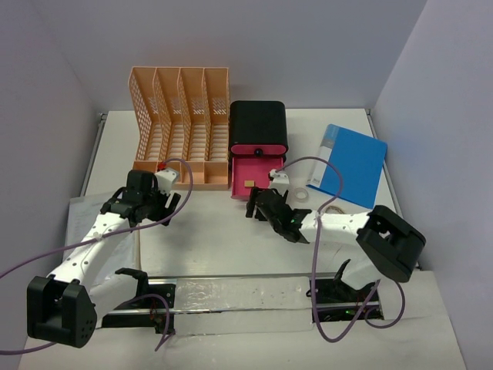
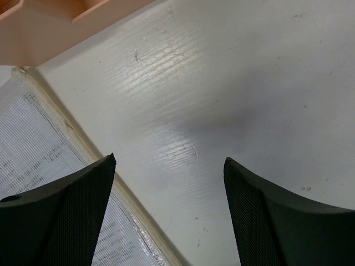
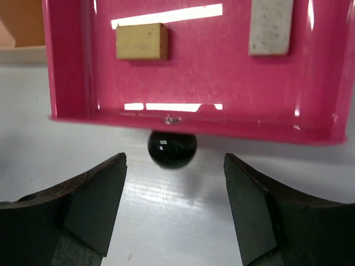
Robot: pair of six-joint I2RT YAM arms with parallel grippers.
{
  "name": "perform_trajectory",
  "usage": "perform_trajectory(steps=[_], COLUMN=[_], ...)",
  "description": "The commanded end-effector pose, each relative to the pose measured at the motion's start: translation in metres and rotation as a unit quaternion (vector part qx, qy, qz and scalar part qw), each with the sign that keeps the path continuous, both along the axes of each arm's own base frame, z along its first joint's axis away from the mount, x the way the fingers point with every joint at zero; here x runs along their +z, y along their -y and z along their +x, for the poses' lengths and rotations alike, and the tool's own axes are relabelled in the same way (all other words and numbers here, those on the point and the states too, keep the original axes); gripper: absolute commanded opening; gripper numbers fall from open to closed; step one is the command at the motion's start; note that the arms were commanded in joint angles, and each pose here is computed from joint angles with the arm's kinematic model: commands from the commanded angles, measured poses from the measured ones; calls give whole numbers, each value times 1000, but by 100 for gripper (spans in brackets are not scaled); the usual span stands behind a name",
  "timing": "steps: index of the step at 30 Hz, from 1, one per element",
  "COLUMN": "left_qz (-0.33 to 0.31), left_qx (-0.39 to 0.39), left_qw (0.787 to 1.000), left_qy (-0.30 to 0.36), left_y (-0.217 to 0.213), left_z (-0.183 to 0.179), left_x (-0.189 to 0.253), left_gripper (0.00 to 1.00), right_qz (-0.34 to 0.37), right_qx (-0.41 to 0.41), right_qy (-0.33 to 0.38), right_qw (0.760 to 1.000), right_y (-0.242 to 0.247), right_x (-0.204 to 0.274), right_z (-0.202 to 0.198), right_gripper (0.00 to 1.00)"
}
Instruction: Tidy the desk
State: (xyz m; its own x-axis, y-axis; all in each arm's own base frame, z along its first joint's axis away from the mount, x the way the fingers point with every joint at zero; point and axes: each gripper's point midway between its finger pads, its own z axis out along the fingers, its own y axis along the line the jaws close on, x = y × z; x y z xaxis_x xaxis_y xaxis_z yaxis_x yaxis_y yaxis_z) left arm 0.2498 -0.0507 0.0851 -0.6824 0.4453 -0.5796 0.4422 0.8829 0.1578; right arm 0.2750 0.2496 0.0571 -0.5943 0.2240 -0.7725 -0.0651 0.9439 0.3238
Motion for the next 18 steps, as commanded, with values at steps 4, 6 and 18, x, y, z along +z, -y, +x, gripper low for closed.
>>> perform_trajectory(steps=[4, 6, 18], left_qz=[-13, -13, -15], left_qx=[-7, -7, -9], left_qw=[1000, 1000, 1000], left_qy=[23, 23, 21], left_y=[4, 4, 5], left_z=[9, 9, 8], left_x=[10, 10, 10], left_gripper=[85, 85, 85], right_qz=[-18, -22, -6], right_qx=[-42, -41, -43], right_qy=[28, 31, 66], right_qw=[999, 998, 997], right_y=[-4, -7, -6], right_x=[14, 15, 41], right_z=[25, 28, 33], right_gripper=[68, 63, 18])
